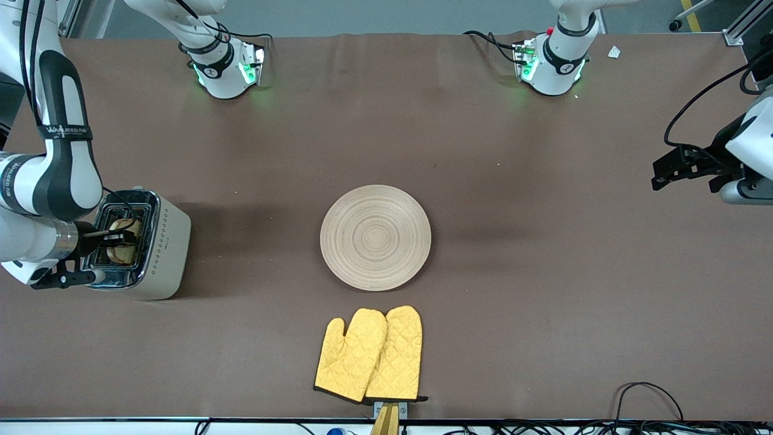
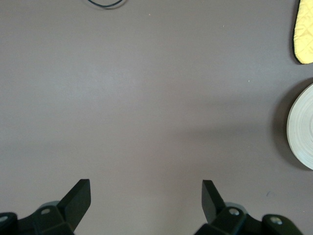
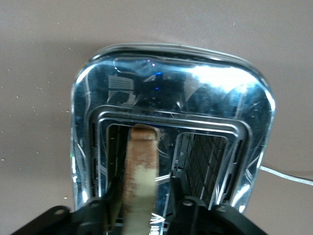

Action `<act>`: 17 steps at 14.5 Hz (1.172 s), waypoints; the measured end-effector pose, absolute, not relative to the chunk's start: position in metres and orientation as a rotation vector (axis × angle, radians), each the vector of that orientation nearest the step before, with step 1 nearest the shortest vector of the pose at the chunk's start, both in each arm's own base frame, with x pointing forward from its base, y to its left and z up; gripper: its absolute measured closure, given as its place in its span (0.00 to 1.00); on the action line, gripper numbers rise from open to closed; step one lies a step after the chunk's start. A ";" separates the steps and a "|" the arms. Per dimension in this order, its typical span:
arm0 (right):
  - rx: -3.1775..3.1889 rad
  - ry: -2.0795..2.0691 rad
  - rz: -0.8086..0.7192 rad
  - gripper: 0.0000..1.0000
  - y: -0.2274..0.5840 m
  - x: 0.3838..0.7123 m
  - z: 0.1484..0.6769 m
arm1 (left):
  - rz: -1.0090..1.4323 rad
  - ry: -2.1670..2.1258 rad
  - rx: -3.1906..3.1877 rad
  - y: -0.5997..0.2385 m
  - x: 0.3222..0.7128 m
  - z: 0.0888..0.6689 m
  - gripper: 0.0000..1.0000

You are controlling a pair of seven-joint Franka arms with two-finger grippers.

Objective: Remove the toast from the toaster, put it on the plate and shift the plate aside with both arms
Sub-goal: 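Lower the right gripper into the toaster slot and grasp the toast, then lift the toast out with the right gripper and carry it over the plate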

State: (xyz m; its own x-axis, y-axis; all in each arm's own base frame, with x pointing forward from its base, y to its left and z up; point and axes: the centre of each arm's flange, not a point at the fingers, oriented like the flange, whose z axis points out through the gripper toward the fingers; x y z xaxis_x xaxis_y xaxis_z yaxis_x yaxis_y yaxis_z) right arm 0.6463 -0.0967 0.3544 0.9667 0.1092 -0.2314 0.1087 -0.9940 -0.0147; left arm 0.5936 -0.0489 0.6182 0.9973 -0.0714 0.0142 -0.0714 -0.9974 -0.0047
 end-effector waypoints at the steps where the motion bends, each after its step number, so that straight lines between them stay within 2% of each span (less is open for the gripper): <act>1: -3.116 -0.167 0.363 0.68 -0.099 0.646 0.356 | -0.013 0.112 -3.136 -0.049 0.595 0.615 0.00; 2: -3.117 -0.162 0.362 0.74 -0.101 0.646 0.356 | -0.008 0.112 -3.137 -0.049 0.597 0.612 0.00; 8: -3.110 -0.212 0.296 0.84 -0.104 0.648 0.387 | 0.013 0.081 -3.265 -0.050 0.599 0.609 0.00; 13: -3.097 -0.257 0.272 0.85 -0.075 0.650 0.447 | 0.039 0.004 -3.368 -0.035 0.621 0.582 0.00; 17: -3.028 -0.282 0.228 0.85 0.017 0.651 0.473 | 0.029 -0.041 -3.407 -0.023 0.626 0.581 0.00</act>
